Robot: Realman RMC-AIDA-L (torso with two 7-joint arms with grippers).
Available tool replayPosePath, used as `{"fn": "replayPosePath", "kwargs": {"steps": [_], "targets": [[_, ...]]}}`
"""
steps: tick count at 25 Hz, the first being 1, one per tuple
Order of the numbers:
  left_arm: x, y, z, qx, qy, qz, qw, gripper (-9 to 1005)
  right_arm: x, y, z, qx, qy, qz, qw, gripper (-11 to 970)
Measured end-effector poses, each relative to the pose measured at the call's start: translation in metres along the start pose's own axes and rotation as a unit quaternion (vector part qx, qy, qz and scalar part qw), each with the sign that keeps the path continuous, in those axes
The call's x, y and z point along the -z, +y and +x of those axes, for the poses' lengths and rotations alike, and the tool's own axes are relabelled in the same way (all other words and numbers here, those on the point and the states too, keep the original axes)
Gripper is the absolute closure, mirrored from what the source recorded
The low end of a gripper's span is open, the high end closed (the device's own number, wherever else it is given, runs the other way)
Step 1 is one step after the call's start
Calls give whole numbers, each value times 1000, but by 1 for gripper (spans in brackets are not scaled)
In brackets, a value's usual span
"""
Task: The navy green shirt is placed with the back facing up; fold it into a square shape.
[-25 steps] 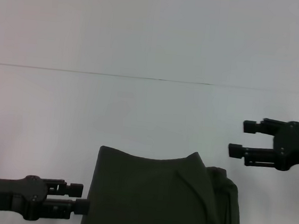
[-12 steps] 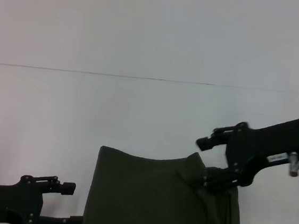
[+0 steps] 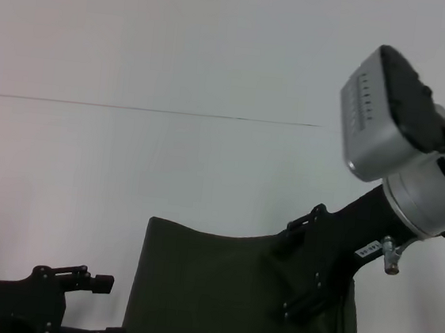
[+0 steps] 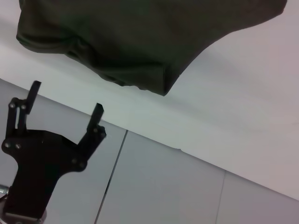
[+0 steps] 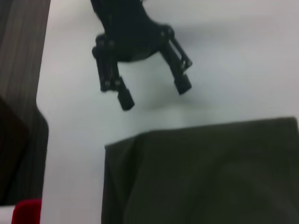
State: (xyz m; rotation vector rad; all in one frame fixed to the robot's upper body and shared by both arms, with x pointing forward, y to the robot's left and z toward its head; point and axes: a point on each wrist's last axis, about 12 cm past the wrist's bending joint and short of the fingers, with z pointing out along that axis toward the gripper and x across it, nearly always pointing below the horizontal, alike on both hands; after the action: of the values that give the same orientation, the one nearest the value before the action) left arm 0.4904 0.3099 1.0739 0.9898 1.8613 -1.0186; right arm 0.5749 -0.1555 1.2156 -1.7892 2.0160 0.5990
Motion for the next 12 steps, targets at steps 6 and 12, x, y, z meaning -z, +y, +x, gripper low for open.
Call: {"fn": "replayPosePath", "kwargs": {"steps": [6,12], "targets": [[-1,-1,2,4,-1,1,1000,118,-3,2,-20,-2,85,1,996,59],[-1,-2,2,4,-1,1,1000,118,-13,7,-34,5,155,14,988,60]]}}
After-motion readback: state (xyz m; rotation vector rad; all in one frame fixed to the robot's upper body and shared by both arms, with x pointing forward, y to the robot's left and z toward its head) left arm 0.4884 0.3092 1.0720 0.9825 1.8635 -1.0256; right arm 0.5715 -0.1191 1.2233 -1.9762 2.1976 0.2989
